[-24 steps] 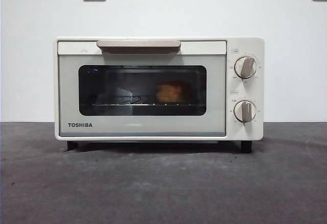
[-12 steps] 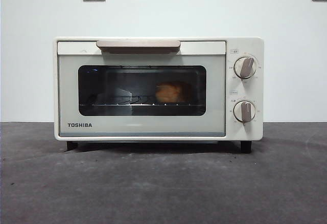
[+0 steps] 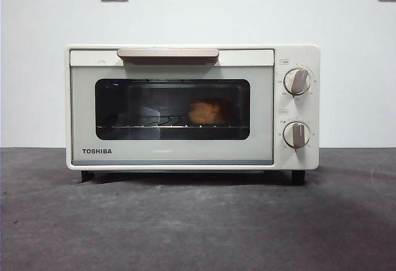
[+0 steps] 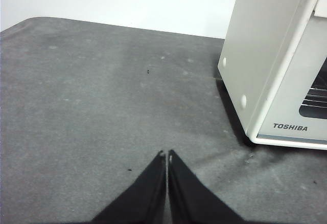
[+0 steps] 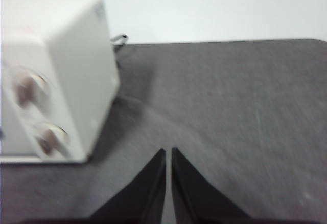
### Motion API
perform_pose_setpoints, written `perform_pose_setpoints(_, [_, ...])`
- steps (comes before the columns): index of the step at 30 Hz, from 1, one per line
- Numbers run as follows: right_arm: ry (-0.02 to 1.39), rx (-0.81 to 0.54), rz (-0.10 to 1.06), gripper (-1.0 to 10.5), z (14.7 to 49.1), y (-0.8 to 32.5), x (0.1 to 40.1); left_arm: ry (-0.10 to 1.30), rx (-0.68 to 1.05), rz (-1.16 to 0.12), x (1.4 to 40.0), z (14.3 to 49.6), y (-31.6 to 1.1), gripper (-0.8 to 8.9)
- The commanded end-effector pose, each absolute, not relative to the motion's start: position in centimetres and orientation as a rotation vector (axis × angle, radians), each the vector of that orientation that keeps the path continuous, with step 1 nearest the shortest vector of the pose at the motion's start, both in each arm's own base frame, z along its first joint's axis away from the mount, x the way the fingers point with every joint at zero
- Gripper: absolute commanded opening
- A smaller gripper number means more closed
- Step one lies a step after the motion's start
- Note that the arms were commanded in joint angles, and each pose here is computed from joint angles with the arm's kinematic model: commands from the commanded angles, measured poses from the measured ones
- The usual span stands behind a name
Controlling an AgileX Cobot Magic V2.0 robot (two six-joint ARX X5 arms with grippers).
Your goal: The left arm flap open the oven, the right arm pick bread and place it into oven, the left arm flap close the oven
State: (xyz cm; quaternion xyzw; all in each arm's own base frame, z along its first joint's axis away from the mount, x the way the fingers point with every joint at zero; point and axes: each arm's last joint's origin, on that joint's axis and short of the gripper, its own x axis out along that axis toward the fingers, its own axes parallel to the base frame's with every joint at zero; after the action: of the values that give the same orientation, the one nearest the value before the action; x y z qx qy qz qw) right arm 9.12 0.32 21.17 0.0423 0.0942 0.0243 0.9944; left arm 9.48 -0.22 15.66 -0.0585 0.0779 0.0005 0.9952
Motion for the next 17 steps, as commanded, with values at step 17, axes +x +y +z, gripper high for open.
perform_pose_setpoints(17, [0.167,0.044,0.018,0.2,15.0,0.0,9.6,0.178,-0.109,0.008,9.6,14.9,-0.2,0.1])
